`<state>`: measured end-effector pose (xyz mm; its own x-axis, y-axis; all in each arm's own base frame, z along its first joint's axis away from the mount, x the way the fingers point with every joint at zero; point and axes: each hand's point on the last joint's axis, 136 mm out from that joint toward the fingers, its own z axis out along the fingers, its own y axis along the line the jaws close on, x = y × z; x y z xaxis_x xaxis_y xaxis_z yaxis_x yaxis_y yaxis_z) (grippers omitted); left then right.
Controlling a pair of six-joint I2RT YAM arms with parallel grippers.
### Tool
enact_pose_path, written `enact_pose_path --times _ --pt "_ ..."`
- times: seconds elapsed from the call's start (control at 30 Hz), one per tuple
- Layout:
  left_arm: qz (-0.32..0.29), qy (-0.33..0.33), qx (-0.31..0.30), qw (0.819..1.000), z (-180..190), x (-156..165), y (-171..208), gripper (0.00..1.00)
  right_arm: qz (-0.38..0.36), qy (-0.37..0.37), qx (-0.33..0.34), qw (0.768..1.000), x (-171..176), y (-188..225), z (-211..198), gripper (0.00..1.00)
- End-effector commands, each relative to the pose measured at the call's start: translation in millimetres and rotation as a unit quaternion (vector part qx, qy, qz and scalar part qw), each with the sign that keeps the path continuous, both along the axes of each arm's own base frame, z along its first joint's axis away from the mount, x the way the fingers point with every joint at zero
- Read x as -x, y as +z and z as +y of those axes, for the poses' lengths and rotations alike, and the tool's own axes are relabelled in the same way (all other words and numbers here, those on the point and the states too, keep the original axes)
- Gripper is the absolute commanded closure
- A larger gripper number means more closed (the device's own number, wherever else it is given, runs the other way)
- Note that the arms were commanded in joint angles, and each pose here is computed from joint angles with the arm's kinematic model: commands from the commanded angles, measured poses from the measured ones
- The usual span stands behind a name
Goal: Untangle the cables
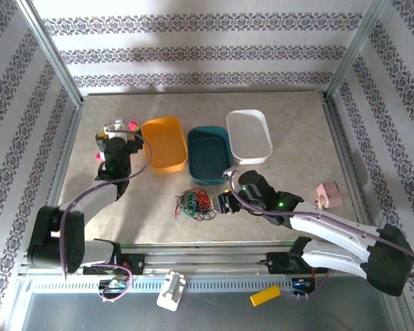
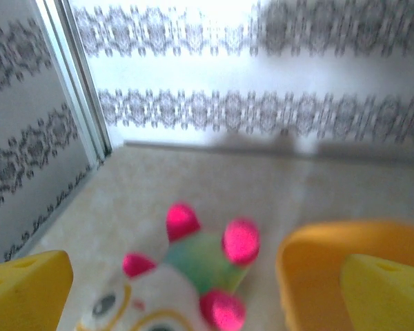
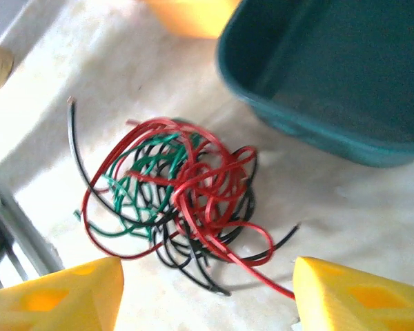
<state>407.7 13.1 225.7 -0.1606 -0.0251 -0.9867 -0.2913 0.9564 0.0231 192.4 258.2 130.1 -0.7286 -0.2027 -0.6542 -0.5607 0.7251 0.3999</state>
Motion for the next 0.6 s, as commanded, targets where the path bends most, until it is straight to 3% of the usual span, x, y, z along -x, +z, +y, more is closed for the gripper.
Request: enact_pose_path --times 0.0,0.13,0.3,0.37,0.57 --pt "0.070 0.007 0.040 0.997 -14.2 33.6 -6.3 0.01 0.021 0.025 0.002 0.999 5.5 6.7 17.4 0.47" --pt "0.106 -0.125 0.135 0.977 -74.5 71.9 -11.5 0.01 0.029 0.041 0.025 0.998 2.9 -3.7 27.6 0.59" --pt "0.199 -0.247 0.242 0.917 -140.8 129.7 -54.6 0.01 0.047 0.059 0.052 0.996 -0.7 -18.7 38.2 0.64" --pt "0.220 -0.277 0.252 0.901 -157.7 146.3 -66.6 0.01 0.057 0.067 0.061 0.994 -0.3 -25.9 41.5 0.64" --pt "0.268 -0.328 0.231 0.876 -184.8 169.8 -89.0 0.01 0.068 0.065 0.087 0.992 -3.6 -44.1 40.9 0.64"
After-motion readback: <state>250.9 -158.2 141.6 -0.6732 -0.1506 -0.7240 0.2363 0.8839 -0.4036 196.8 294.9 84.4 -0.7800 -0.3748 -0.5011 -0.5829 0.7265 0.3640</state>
